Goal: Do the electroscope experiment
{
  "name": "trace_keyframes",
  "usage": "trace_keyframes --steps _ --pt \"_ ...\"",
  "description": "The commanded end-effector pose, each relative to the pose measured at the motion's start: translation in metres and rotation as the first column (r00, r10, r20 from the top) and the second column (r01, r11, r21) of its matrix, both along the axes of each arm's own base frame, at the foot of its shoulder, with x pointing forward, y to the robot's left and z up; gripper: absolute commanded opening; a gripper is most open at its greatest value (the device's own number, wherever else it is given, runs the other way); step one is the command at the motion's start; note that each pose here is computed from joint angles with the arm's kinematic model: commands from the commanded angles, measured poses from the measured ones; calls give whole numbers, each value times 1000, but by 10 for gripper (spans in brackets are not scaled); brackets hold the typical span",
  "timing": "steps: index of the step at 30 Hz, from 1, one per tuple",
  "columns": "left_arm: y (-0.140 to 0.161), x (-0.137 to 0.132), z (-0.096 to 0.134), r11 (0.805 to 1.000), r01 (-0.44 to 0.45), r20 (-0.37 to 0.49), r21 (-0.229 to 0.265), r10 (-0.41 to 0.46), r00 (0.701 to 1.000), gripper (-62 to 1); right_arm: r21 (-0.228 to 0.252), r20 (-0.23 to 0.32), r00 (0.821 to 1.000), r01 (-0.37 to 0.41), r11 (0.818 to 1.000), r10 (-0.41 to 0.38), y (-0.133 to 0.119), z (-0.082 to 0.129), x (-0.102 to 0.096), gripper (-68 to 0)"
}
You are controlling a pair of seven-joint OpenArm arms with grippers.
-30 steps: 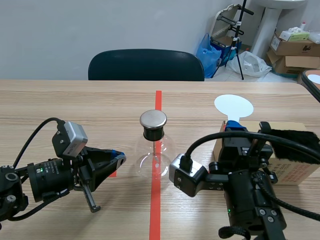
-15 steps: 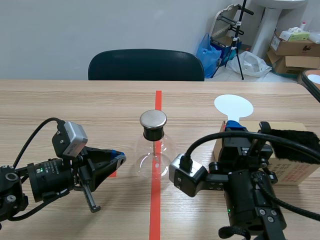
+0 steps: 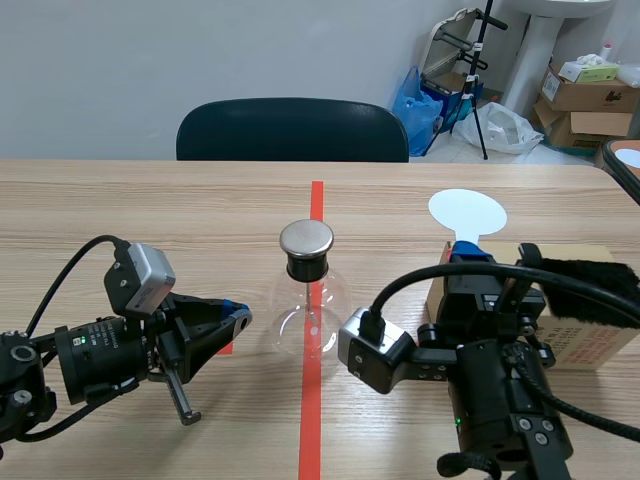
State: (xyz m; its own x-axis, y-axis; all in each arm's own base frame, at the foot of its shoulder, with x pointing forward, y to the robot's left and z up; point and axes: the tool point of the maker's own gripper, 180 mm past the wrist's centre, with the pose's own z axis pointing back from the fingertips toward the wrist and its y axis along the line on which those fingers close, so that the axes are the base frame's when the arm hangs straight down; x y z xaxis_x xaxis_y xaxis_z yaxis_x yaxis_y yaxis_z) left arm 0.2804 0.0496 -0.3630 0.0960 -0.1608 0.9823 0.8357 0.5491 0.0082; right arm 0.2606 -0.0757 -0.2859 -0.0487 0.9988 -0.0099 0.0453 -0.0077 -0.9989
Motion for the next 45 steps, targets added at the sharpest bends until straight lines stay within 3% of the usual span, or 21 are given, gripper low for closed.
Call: trace_keyframes --steps 1,25,29,33,45 --pt "-6 3 12 999 5 28 -39 -4 1000 -577 12 53 999 10 1000 -10 -3 16 6 -658" --pt "-6 3 12 999 5 28 -39 -4 1000 -577 3 51 998 20 1000 -20 -12 14 2 -658" --pt "-6 3 12 999 5 28 -39 -4 1000 -577 -17 48 999 -13 1000 14 -17 14 -5 -658" --pt "-6 3 12 999 5 28 -39 -4 1000 -577 -27 80 995 -60 998 62 -17 26 -14 -658" --pt "-6 2 12 999 5 25 -39 -4 1000 -577 -2 137 979 -150 989 149 -41 38 -37 -658"
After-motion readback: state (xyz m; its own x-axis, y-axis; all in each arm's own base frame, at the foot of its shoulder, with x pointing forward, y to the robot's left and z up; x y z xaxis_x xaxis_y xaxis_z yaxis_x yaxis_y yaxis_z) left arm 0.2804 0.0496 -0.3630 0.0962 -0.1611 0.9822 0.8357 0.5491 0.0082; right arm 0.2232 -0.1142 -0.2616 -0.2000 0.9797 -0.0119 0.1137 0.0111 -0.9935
